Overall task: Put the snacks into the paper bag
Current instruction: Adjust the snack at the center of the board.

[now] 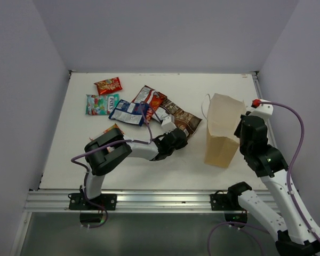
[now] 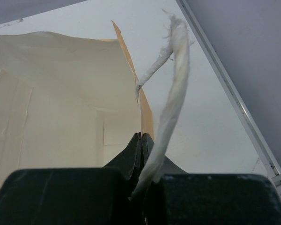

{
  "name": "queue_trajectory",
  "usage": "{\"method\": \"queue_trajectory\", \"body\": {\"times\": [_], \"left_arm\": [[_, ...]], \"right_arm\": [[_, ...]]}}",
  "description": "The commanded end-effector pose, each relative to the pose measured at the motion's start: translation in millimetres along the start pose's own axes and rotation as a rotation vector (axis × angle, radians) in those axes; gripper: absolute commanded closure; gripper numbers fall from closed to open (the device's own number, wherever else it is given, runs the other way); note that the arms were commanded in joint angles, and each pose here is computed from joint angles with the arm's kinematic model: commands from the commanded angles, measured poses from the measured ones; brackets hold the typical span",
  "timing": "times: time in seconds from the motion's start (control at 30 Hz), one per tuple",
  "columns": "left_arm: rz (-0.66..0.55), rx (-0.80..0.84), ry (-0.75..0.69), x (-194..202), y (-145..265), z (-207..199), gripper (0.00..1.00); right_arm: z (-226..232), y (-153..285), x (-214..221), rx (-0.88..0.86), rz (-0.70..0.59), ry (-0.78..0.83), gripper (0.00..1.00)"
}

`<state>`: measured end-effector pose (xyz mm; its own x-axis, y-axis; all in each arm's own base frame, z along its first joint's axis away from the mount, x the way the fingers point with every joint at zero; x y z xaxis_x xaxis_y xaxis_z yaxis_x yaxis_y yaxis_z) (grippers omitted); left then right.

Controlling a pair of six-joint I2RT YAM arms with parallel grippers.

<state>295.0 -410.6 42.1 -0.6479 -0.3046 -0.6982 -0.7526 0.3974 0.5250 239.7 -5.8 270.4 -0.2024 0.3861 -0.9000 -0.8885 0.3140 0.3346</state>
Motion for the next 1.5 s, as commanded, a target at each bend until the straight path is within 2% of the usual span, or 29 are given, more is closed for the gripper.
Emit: {"method": "queue_trajectory", "body": {"times": [0.0, 0.03, 0.07, 0.27, 0.5, 0.7, 0.77, 0.93, 1.03, 1.17, 1.3, 1.47], "left_arm": [[-0.080, 0.003, 0.002, -17.3, 4.3, -3.2, 0.87], [-0.076, 0.000, 0.000, -15.7, 6.2, -0.1, 0.96], [-0.064, -0.008, -0.008, -12.8, 11.5, 6.5, 1.00], [0.026, -0.050, -0.081, 4.6, 49.9, 47.6, 1.00], [0.154, -0.186, -0.178, 25.6, 118.5, 126.2, 1.00], [0.126, -0.336, -0.225, 8.9, 165.0, 176.7, 1.00], [0.110, -0.378, -0.230, 1.6, 168.5, 188.8, 1.00], [0.165, -0.438, -0.238, -0.7, 167.4, 222.3, 0.94], [0.191, -0.428, -0.227, -0.1, 163.7, 226.9, 0.89], [0.168, -0.413, -0.257, -12.1, 160.0, 220.7, 0.81], [0.137, -0.409, -0.289, -29.1, 154.3, 213.9, 0.80], [0.099, -0.436, -0.304, -56.9, 141.9, 219.2, 0.85]], "right_arm": [[5.8, -1.0, -4.6, -0.030, -0.020, -0.017, 0.99], [5.8, -1.5, -3.4, -0.029, -0.015, -0.013, 0.99], [6.9, -1.4, -2.8, -0.035, -0.010, -0.012, 0.99], [8.0, 0.5, -4.6, -0.046, -0.011, -0.011, 0.99], [10.6, 0.6, -4.1, -0.061, -0.005, -0.009, 0.99], [13.9, -0.1, -3.1, -0.074, 0.002, -0.006, 0.99], [14.6, -0.9, -2.0, -0.074, 0.008, -0.001, 0.99], [16.6, -1.4, -0.8, -0.082, 0.019, 0.007, 0.99], [17.7, -1.4, 0.2, -0.089, 0.022, 0.006, 0.99], [18.0, -0.8, 0.8, -0.095, 0.023, 0.006, 0.99], [19.2, -0.4, 0.5, -0.103, 0.022, 0.003, 0.99], [19.2, -0.1, 1.8, -0.107, 0.027, 0.004, 0.99]]}}
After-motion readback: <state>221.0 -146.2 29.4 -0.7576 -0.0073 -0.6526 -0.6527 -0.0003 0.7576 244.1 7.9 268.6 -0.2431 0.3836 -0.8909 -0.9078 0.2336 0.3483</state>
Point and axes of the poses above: each gripper's point midway between its finger pads, its own y axis back along the fingers, its own z axis along the line the jaws close on, x = y × z, the point moved 1 cm from there along y, back along the fingers, and after that the axes turned 15 degrees about -y, right-handed, at the moved point
